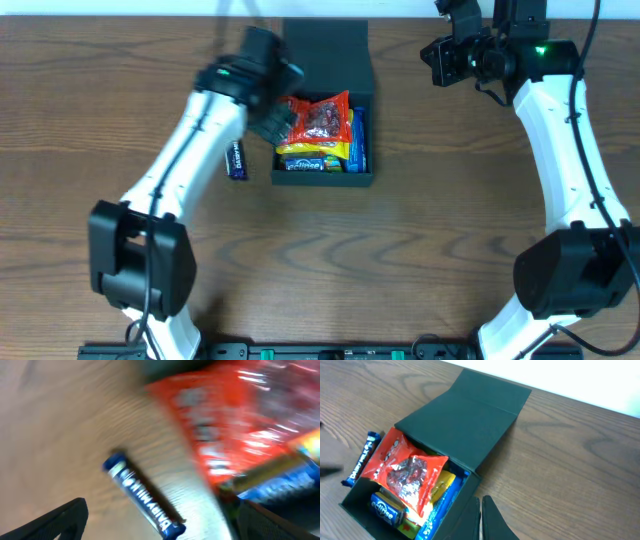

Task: Pack container
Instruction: 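Carry the Eclipse tin into the box and release it, then grasp the purple Dairy Milk bar with the left gripper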

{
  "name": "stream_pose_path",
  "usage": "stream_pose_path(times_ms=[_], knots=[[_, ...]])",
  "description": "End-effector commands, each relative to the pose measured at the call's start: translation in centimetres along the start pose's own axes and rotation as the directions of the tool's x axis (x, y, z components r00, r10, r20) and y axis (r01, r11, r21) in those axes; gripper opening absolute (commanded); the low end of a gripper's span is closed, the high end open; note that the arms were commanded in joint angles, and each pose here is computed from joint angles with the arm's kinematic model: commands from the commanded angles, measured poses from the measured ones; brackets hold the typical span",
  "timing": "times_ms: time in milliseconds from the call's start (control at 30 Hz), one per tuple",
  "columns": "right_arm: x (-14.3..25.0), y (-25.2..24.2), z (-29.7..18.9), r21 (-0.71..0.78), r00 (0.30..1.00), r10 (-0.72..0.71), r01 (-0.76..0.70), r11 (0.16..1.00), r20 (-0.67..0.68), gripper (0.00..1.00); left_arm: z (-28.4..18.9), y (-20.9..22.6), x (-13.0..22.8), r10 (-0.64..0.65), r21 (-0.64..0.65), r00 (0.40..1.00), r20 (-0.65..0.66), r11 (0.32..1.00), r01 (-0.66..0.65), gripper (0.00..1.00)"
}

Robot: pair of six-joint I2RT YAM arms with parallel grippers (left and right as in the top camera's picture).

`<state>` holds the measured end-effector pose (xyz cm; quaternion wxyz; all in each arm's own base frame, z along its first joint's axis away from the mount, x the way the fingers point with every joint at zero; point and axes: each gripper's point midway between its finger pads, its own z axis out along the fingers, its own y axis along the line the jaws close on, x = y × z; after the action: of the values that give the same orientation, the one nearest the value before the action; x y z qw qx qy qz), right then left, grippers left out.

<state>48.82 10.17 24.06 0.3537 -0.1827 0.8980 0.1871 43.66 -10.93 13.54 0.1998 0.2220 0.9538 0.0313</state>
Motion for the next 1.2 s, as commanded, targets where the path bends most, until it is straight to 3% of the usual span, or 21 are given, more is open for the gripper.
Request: stream_pose_path(times_ms=[0,100,167,267,367,467,900,1167], knots=[[0.2,-0.2,0.2,0.001,1.0,0.008,-0.008,1.0,-0.005,0.04,1.3,3.1,1.4,-0.413,0.022,0.91,-0.03,0.91,0.414,0.87],[0.2,-0.2,0.2,0.001,1.0,0.008,-0.008,1.0,-0.006,0.04,3.2,4.7,3.4,-0.602,0.017,0.793,-0.089,0.796,0.606,0.75],[0.2,-0.2,0.2,0.001,1.0,0.008,-0.008,1.0,-0.006,0.04,4.5,4.8,4.6,-0.659,-0.01,0.74,-0.132,0.748,0.664,0.7],[0.2,-0.2,0.2,0.001,1.0,0.008,-0.008,1.0,-0.006,0.04,6.9,3.7,5.7,-0.661,-0.037,0.725,-0.194,0.743,0.668,0.66],[0.2,-0.2,0.2,0.0,1.0,0.009,-0.009,1.0,-0.008,0.04,8.7,2.7,6.2,-0.648,-0.047,0.727,-0.226,0.753,0.657,0.55],[0.3,-0.2,0.1,-0.001,1.0,0.011,-0.011,1.0,-0.012,0.05,9.9,3.3,7.1,-0.698,-0.128,0.681,-0.221,0.713,0.69,0.49],[0.3,-0.2,0.1,0.0,1.0,0.011,-0.011,1.0,-0.012,0.06,12.4,4.2,7.8,-0.693,-0.193,0.693,-0.2,0.721,0.665,0.46],[0.3,-0.2,0.1,0.0,1.0,0.01,-0.01,1.0,-0.011,0.07,12.6,4.2,7.9,-0.684,-0.194,0.699,-0.207,0.729,0.656,0.35]])
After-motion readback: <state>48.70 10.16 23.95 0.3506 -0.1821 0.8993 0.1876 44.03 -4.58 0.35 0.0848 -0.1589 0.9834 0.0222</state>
